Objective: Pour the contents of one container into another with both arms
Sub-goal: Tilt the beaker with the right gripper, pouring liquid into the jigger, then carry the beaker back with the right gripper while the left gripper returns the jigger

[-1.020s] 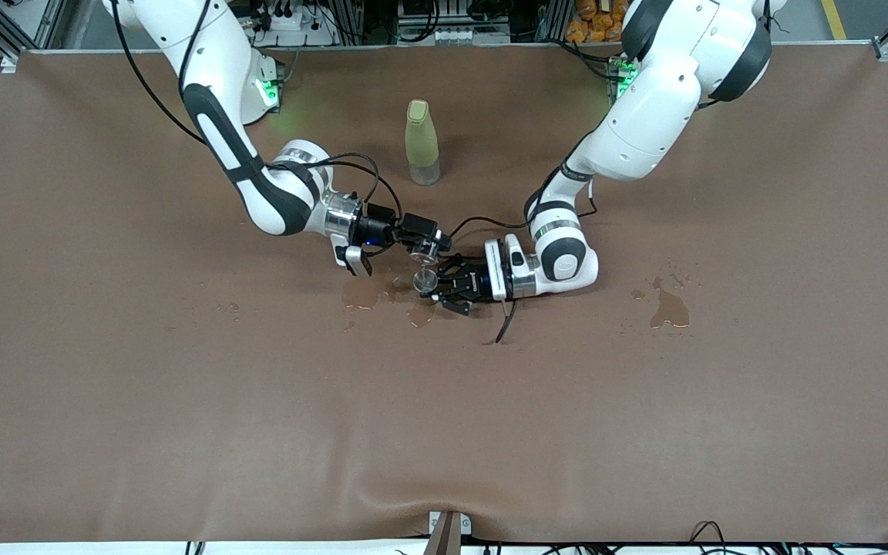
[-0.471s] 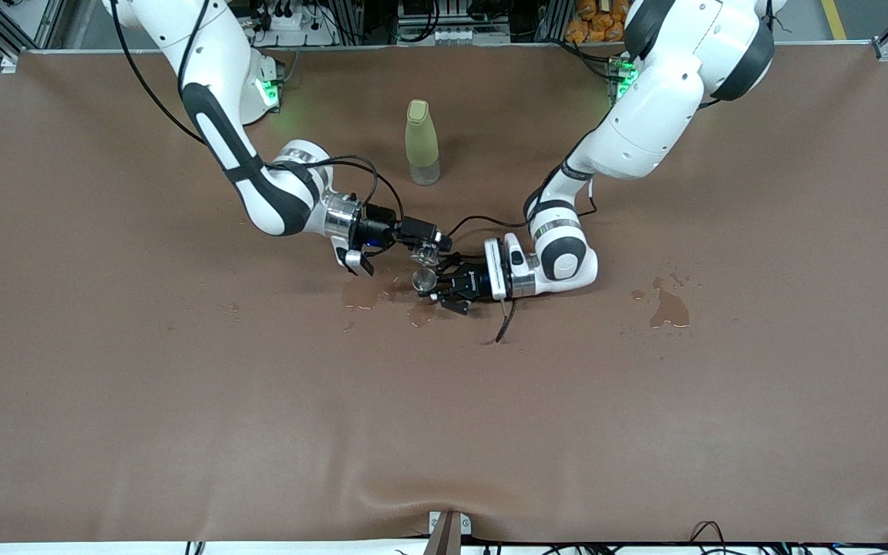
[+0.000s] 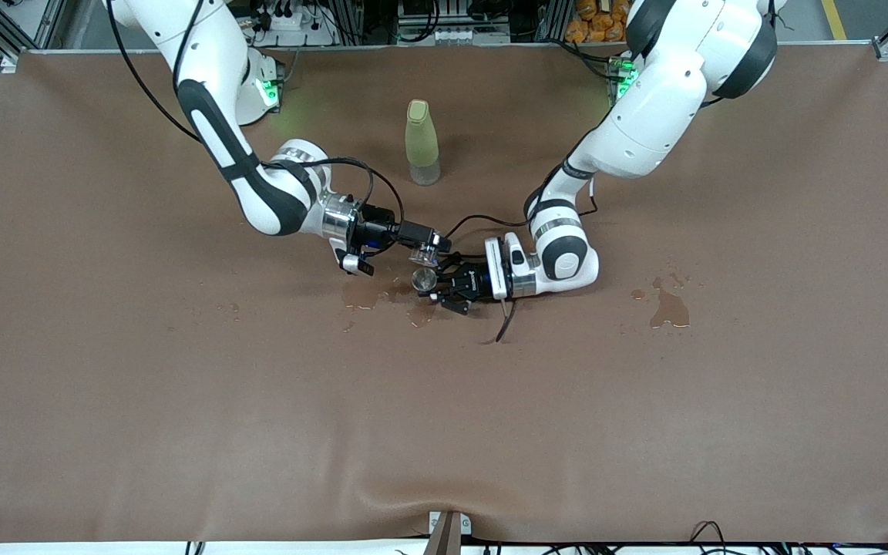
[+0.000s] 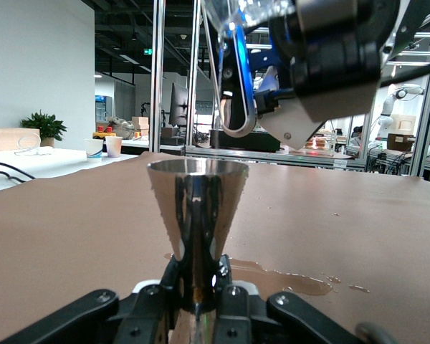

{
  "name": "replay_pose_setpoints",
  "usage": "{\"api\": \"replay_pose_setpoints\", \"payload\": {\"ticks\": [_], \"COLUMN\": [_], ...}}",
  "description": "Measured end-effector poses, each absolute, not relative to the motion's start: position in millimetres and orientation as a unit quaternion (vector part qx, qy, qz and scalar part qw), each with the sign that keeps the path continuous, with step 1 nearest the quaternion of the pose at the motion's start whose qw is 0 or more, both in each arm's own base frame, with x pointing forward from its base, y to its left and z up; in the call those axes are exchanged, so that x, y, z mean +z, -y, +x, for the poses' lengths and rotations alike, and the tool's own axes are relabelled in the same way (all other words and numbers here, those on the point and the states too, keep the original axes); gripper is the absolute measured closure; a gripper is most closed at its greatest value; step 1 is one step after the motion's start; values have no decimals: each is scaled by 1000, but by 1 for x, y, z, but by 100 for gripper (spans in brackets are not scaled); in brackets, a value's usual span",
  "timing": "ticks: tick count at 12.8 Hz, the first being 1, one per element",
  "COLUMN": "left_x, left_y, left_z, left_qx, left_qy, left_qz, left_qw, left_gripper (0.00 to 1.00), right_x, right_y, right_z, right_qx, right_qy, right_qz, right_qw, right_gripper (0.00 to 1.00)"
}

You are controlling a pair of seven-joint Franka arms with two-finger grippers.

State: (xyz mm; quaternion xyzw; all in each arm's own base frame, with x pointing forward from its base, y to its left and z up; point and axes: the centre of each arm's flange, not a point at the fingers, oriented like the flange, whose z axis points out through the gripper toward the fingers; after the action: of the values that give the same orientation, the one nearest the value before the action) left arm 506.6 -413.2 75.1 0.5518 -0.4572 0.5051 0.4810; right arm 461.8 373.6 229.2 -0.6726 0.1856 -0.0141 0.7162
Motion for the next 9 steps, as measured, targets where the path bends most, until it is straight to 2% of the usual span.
{"api": "replay_pose_setpoints", "payload": {"ticks": [5, 9], "left_x": [74, 75], "left_y": [412, 409], "left_z": [504, 501], "left_qx": [503, 500], "left_qy": [457, 457], "left_qz": [554, 556], "left_qw": [482, 482], "left_gripper": [79, 79], "right_x": [232, 231], "right_y": [-373, -360], "right_z": [464, 471], "right_qx": [-11, -122], "right_qy": [-181, -46], "right_qz": [-666, -700], "right_qw": [724, 702], "right_gripper": [83, 83]}}
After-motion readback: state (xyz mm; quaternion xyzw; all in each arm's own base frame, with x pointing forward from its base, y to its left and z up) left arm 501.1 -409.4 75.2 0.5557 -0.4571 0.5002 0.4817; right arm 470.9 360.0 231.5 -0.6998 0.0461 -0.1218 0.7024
